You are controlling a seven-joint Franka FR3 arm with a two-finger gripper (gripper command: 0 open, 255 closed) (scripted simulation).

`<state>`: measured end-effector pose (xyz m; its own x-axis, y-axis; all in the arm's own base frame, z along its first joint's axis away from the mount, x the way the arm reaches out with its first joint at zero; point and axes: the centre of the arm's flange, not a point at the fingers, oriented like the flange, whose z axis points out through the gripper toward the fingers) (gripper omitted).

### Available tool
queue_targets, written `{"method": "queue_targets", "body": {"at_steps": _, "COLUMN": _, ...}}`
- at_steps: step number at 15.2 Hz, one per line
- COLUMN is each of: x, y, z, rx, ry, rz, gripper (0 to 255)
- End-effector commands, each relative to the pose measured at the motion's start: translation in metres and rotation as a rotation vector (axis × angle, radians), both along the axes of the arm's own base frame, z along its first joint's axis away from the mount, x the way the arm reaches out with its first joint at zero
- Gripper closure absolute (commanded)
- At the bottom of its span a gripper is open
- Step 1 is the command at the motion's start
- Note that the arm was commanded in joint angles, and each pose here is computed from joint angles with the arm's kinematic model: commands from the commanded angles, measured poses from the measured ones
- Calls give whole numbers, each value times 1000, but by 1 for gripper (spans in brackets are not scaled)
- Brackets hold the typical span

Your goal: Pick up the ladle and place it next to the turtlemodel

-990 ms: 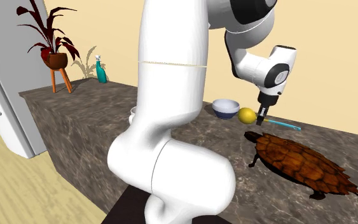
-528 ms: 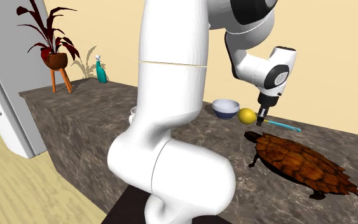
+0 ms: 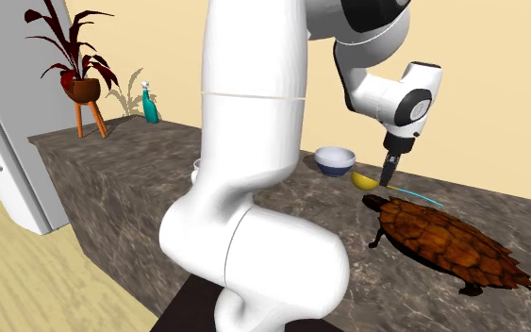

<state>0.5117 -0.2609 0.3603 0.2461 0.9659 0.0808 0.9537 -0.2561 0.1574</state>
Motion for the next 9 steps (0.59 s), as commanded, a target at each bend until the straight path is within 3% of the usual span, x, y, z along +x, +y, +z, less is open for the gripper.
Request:
{"method": "queue_targets", "body": {"at_steps": 1, "x": -3, "y": -1, "z": 23, "rx": 0, "ry": 0, "rz": 0, "gripper": 0}}
{"method": "queue_targets", "body": {"at_steps": 9, "x": -5, "y": -1, "z": 33, "rx": 0, "ry": 0, "rz": 0, "gripper": 0}}
